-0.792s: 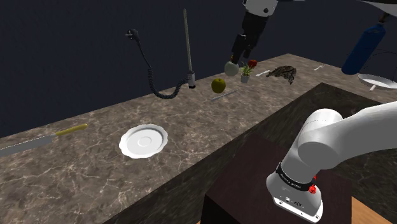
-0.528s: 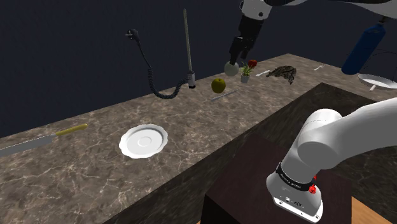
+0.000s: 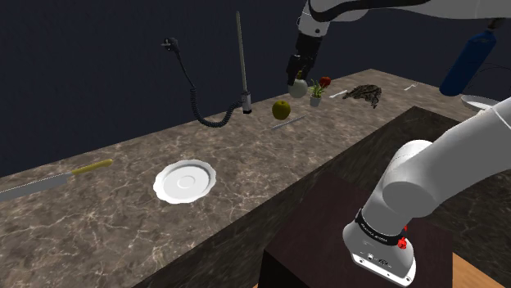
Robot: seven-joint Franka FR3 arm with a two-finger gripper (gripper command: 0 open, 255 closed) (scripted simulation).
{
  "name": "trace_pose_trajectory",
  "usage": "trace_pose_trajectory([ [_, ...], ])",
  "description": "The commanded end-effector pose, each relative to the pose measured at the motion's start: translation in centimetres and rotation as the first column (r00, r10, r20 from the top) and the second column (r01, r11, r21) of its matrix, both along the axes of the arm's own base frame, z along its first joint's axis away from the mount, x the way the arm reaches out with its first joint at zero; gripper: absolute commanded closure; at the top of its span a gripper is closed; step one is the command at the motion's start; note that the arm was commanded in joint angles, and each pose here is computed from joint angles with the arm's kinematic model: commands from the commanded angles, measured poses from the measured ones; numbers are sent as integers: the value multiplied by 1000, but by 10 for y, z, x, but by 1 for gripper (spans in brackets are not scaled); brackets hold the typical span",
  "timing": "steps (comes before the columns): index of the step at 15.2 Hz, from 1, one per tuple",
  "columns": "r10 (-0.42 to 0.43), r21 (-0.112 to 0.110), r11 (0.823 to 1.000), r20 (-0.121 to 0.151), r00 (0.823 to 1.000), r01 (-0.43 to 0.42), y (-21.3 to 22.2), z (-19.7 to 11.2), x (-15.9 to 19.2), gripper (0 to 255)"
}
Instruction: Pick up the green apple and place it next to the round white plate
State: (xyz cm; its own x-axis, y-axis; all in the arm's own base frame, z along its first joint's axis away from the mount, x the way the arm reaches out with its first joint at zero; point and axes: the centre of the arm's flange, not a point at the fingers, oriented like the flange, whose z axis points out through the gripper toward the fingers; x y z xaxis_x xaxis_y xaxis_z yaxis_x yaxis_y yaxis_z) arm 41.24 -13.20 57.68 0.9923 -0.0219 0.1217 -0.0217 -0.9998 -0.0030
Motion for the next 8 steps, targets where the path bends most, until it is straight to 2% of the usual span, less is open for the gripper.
trace_pose_trajectory([
  [1,-2,5,1000,-10,1000,3,-21,-9,16,0],
  [8,-11,25,1000,-45,999,13,-86,-51,75,0],
])
